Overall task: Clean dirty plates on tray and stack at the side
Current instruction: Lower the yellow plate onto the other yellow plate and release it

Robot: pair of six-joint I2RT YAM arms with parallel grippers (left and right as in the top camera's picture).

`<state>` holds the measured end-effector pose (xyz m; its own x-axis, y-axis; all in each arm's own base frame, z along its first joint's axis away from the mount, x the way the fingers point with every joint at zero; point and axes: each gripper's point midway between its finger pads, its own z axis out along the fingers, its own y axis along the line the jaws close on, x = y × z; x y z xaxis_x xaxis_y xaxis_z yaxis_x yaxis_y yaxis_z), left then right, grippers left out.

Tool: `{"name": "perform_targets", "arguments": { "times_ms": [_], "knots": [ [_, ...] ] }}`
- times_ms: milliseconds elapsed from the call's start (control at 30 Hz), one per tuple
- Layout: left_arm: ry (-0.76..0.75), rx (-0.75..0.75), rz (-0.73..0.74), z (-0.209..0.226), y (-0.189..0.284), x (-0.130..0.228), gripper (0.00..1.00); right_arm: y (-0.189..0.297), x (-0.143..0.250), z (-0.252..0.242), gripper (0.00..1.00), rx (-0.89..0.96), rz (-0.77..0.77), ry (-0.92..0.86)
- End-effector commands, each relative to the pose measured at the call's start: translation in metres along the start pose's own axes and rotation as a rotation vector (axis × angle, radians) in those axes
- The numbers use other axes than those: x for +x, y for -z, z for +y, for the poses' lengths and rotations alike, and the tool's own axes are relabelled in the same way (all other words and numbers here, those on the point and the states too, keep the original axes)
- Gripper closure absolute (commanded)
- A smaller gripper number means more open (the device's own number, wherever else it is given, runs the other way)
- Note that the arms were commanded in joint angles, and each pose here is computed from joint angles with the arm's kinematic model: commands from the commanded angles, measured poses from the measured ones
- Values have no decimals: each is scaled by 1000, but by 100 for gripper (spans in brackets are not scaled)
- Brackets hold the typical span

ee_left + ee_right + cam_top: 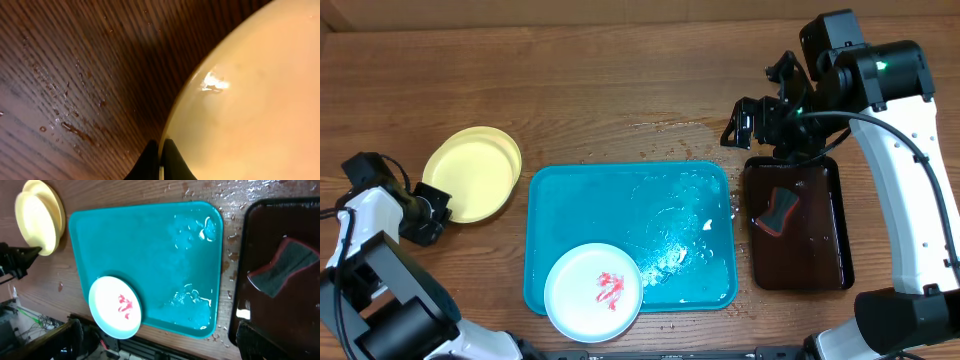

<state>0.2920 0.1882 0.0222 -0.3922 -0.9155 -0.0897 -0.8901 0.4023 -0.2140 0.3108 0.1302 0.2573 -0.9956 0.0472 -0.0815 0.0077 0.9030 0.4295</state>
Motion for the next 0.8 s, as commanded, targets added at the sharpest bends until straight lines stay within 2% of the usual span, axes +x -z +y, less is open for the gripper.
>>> {"name": "perform_targets", "arguments": {
  "times_ms": [0,67,167,367,567,600,700,767],
  "knots": [
    [25,2,-3,-2,-2,-3,96,4,2,3,0,0,-12,15],
    [21,26,-10,-9,2,-8,96,4,1,3,0,-2,-17,17],
    [16,65,-14,-20,8,-13,83,4,-1,3,0,-3,-24,20],
    [-65,123,-19,-39,19,-18,40,4,-2,4,0,-5,-28,22],
    [-207,139,-24,-64,21,-8,37,4,-4,4,0,-6,-34,25],
    [-225,144,-27,-70,23,-7,39,4,-3,4,0,-6,-34,25],
    [-266,141,-39,-83,25,-3,50,4,-3,4,0,-6,-32,25],
    [-287,134,-41,-88,24,2,50,4,-3,4,0,-5,-31,24]
  ]
}}
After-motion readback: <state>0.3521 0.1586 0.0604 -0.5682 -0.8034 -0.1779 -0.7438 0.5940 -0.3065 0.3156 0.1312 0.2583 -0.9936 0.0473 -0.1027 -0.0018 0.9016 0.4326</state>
